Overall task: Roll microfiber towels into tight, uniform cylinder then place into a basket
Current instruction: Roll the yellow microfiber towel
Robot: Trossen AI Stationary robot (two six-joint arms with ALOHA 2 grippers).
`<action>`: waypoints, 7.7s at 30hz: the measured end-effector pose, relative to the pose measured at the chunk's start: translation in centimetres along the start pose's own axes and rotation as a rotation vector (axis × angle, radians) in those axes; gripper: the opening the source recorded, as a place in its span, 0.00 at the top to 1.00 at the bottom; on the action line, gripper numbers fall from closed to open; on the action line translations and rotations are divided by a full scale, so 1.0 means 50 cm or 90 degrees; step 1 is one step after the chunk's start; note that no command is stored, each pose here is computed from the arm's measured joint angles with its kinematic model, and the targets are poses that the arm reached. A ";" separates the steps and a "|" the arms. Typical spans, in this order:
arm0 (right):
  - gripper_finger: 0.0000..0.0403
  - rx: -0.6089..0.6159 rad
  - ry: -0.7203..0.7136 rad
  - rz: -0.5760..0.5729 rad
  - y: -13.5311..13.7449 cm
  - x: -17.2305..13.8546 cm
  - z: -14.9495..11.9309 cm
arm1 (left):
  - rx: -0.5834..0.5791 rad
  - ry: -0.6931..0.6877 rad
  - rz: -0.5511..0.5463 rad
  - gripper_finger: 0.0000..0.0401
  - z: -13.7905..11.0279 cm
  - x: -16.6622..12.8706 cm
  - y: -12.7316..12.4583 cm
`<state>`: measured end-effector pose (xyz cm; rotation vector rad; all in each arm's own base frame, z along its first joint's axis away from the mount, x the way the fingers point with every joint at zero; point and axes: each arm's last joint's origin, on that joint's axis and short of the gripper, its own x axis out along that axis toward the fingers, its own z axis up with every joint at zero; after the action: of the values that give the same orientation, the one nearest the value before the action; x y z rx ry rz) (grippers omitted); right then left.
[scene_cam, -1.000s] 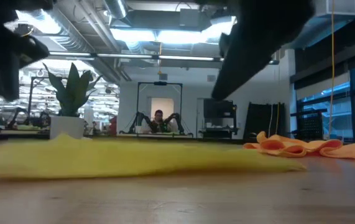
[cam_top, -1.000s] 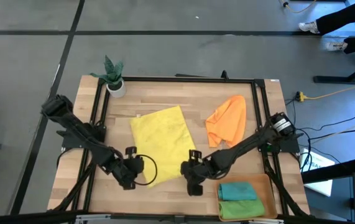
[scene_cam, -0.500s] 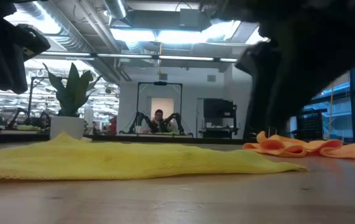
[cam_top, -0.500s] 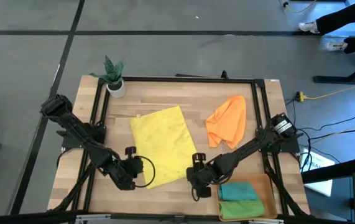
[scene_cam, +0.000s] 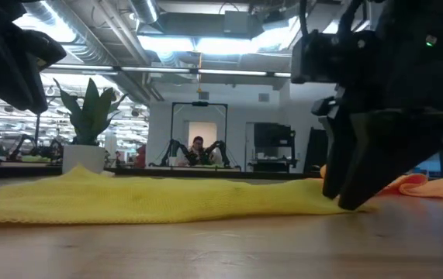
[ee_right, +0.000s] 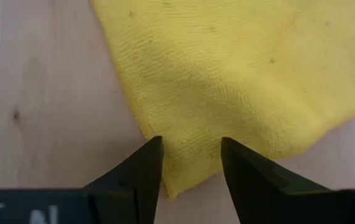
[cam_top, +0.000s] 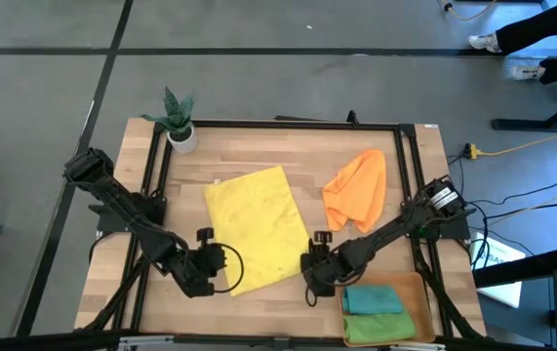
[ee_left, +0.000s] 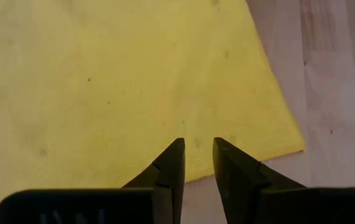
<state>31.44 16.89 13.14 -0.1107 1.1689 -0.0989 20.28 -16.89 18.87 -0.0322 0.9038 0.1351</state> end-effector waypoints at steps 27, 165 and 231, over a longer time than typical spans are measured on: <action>0.68 0.057 -0.034 0.018 -0.007 0.010 0.010 | 0.001 0.000 0.000 0.81 0.000 0.000 0.000; 1.00 -0.209 -0.117 -0.162 0.048 -0.081 0.188 | -0.002 -0.004 -0.005 0.81 0.001 0.000 -0.002; 0.68 0.011 0.006 -0.049 -0.213 -0.021 0.256 | 0.049 -0.027 0.148 0.81 -0.051 0.084 0.098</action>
<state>42.61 6.93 20.54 -0.1409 1.1736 -0.1778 20.22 -11.84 14.15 0.1476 0.8673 0.3167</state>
